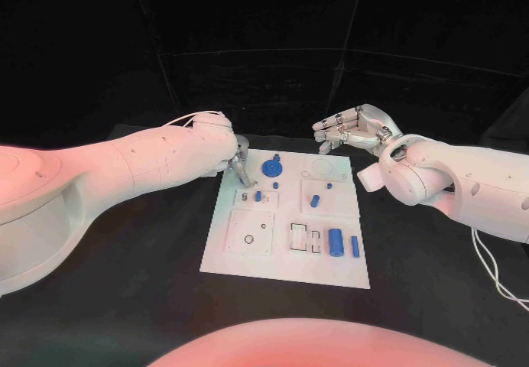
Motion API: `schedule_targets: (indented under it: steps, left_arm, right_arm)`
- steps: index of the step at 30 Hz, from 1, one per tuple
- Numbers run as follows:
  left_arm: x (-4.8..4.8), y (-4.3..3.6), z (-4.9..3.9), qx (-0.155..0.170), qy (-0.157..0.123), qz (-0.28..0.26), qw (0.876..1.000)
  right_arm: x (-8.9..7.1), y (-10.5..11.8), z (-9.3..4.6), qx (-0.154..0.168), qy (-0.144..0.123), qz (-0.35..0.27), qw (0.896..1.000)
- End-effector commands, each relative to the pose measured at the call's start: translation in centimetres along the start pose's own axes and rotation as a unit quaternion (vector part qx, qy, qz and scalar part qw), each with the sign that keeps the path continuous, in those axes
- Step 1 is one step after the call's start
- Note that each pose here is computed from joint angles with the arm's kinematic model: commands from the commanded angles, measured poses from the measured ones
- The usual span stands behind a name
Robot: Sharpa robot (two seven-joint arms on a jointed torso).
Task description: Assemble the parts on the task board
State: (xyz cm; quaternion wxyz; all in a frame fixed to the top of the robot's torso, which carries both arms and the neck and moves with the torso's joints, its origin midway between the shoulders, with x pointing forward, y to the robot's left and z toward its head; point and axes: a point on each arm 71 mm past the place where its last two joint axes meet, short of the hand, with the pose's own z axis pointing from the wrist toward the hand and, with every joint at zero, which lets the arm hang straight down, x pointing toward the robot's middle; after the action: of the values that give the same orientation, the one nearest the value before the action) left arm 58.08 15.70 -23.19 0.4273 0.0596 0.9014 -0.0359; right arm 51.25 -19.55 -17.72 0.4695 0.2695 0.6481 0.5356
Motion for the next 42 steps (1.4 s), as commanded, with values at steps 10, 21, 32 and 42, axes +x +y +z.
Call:
schedule_targets:
  steps: [10, 21, 32, 42]
  left_arm:
    - [0.19, -0.02, -0.07, 0.012, -0.001, 0.003, 1.0]
    - [0.46, 0.15, -0.25, 0.023, 0.008, 0.005, 1.0]
    - [0.67, 0.3, -0.5, 0.031, 0.016, 0.007, 0.999]
    - [0.76, 0.42, -0.6, 0.034, 0.023, 0.009, 0.999]
  right_arm:
    - [0.0, 0.19, 0.0, -0.005, 0.003, 0.001, 1.0]
    - [-0.04, 0.18, -0.03, -0.005, 0.004, 0.001, 1.0]
    - [-0.06, 0.17, -0.05, -0.005, 0.004, 0.001, 1.0]
    - [-0.06, 0.17, -0.06, -0.005, 0.005, 0.001, 1.0]
